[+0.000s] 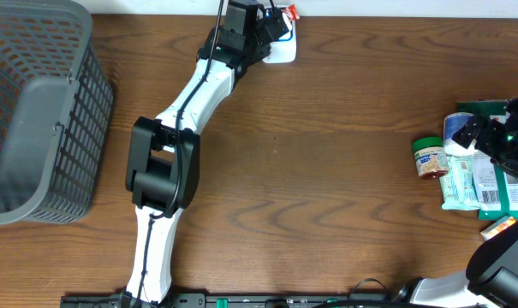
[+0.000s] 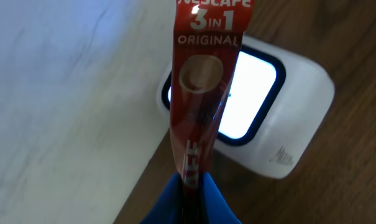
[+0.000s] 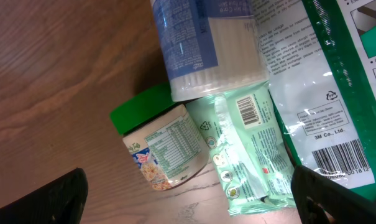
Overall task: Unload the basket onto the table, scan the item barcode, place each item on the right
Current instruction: 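Hold the stick's barcode over the scanner window with the left gripper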
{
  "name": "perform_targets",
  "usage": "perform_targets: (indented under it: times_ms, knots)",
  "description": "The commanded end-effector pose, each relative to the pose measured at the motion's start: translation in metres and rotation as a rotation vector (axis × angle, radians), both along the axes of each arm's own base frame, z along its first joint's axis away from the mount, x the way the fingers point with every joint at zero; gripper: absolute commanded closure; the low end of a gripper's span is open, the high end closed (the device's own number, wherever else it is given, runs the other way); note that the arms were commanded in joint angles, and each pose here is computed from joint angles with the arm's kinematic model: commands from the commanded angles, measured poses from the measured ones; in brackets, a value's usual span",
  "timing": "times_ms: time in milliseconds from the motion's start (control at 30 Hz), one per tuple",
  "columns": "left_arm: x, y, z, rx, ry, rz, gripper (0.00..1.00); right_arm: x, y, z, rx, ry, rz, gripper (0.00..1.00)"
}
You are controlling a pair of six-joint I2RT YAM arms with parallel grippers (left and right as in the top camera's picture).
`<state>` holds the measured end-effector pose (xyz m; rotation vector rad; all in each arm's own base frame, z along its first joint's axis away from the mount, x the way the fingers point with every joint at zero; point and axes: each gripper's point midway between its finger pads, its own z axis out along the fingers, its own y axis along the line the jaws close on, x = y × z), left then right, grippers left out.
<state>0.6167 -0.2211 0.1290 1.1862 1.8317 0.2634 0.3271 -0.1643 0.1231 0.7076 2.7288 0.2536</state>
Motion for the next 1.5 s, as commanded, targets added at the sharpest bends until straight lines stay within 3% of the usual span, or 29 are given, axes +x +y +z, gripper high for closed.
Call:
perform_targets:
  times_ms: [0,1467]
  knots:
    - [0.003,-0.005,-0.019,-0.003,0.019,-0.029,0.93,-0.003,-0.006,-0.002,0.005,0.006,-0.028,0.01]
    - [0.008,0.005,-0.028,0.002,0.025,0.001,0.93,-0.003,-0.006,-0.002,0.005,0.006,-0.029,0.01]
